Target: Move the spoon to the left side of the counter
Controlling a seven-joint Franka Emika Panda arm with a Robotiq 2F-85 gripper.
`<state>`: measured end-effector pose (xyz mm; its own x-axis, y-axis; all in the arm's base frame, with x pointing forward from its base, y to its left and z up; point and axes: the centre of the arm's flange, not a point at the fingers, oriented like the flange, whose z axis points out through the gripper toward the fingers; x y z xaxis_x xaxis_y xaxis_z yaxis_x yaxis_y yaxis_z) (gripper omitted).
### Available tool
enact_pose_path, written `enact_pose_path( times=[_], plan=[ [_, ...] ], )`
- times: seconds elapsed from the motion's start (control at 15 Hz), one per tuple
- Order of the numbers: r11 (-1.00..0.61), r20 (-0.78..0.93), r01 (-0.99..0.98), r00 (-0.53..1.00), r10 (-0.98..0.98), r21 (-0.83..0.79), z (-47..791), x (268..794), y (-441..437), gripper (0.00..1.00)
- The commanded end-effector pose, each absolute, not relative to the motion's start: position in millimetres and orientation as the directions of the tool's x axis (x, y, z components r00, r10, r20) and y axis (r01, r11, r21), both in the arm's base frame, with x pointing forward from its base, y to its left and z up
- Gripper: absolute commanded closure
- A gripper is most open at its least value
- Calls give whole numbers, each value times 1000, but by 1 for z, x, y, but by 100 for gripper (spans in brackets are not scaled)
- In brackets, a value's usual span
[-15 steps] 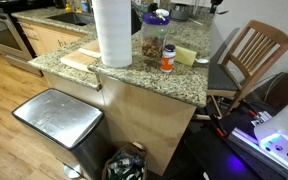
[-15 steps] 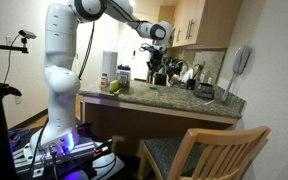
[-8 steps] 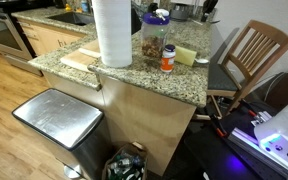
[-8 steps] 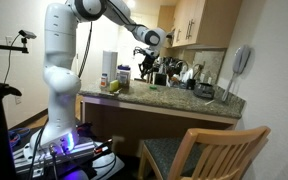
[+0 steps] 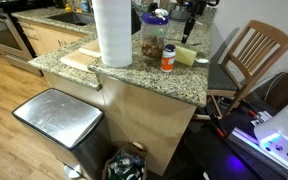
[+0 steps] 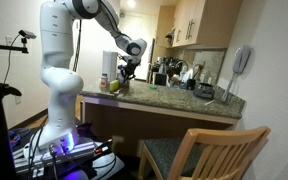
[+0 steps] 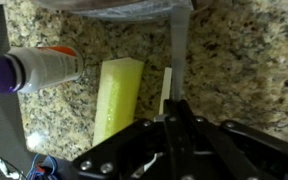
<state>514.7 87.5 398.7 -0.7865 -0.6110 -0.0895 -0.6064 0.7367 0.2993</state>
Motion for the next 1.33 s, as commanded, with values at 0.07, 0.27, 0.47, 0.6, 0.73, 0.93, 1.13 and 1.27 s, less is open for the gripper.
enact_pose_path(
  times=[0.07, 0.27, 0.47, 0.6, 0.73, 0.93, 1.13, 1.27],
  plan=[
    [871, -28, -474, -880, -474, 131, 362, 494, 97, 98],
    [874, 3, -486, -874, -486, 16, 353, 492, 76, 98],
    [863, 9, -505, -863, -505, -13, 347, 495, 42, 98],
    [847, -16, -531, -847, -531, 12, 340, 500, 52, 98],
    [823, -60, -567, -823, -565, 19, 343, 506, 75, 98],
    [798, -58, -603, -797, -601, 2, 341, 506, 102, 98],
    [802, -22, -597, -802, -596, 30, 331, 506, 102, 98],
    [798, -24, -602, -799, -601, 37, 334, 505, 101, 98]
  ],
)
